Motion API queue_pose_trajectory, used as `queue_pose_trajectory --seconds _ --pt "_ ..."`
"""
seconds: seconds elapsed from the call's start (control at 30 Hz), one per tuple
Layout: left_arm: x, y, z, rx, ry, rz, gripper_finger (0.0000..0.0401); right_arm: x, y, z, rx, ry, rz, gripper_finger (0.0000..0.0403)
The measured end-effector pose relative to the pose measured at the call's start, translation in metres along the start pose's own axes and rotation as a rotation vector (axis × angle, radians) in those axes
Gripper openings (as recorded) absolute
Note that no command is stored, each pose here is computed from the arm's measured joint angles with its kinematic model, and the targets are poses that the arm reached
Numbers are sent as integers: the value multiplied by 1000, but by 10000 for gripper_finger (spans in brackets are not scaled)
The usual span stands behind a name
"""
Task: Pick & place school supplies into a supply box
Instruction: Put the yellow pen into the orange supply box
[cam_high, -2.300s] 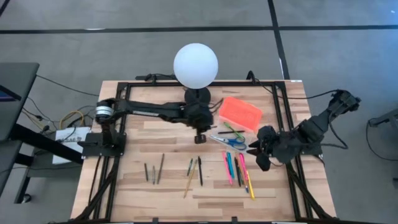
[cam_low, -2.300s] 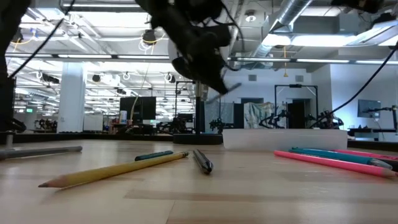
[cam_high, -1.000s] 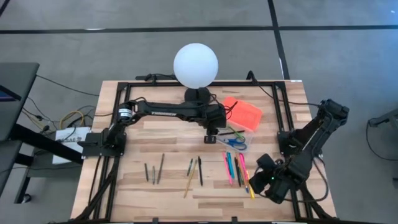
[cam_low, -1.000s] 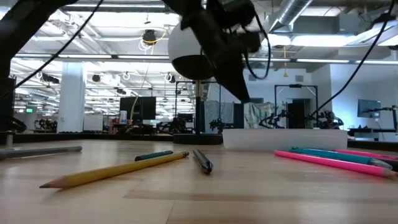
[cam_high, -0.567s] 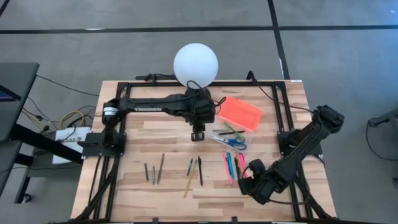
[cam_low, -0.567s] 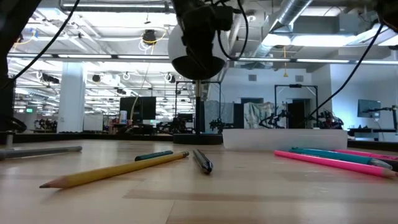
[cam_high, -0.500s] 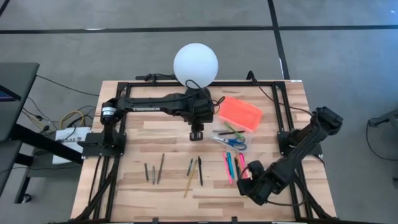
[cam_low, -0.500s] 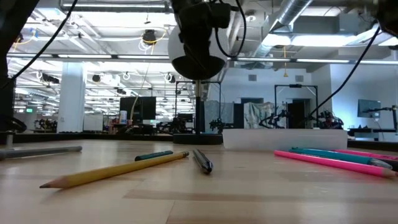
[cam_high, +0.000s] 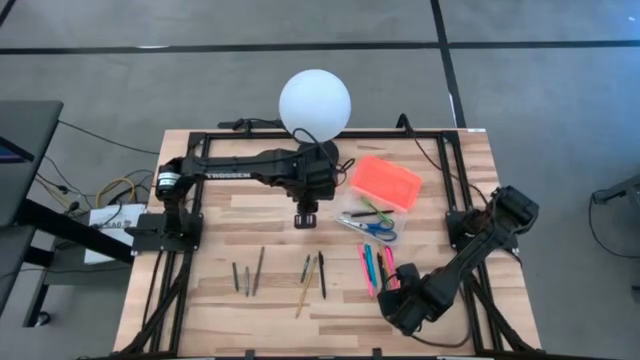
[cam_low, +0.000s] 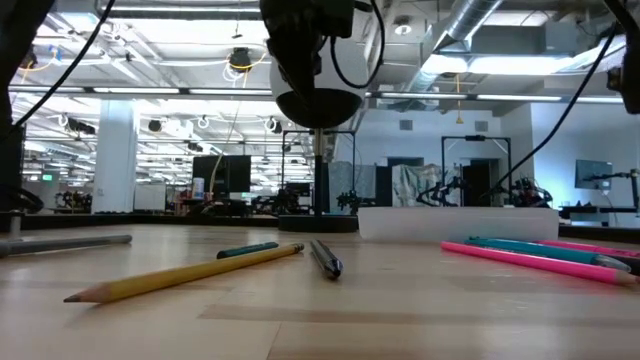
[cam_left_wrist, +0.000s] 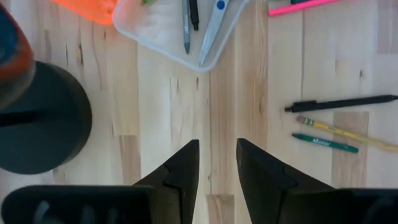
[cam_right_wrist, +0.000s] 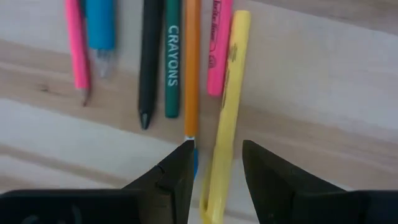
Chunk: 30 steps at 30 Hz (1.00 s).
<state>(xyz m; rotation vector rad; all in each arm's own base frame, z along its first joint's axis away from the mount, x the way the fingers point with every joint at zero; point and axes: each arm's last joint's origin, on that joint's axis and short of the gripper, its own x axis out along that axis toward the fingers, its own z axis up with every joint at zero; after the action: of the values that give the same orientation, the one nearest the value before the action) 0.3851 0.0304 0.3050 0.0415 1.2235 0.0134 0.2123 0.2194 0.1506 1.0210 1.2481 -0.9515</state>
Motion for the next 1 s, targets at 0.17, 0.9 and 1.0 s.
queue_pose_trajectory --seconds 0.17,0.9,1.0 --pt "0 -3 0 7 2 -2 102 7 0 -1 -2 -16 -22 127" --pt "0 -4 -3 -22 30 -6 102 20 -12 3 -4 42 -69 64" --pt "0 -6 -4 -24 48 -8 102 20 -12 3 -13 47 -74 48"
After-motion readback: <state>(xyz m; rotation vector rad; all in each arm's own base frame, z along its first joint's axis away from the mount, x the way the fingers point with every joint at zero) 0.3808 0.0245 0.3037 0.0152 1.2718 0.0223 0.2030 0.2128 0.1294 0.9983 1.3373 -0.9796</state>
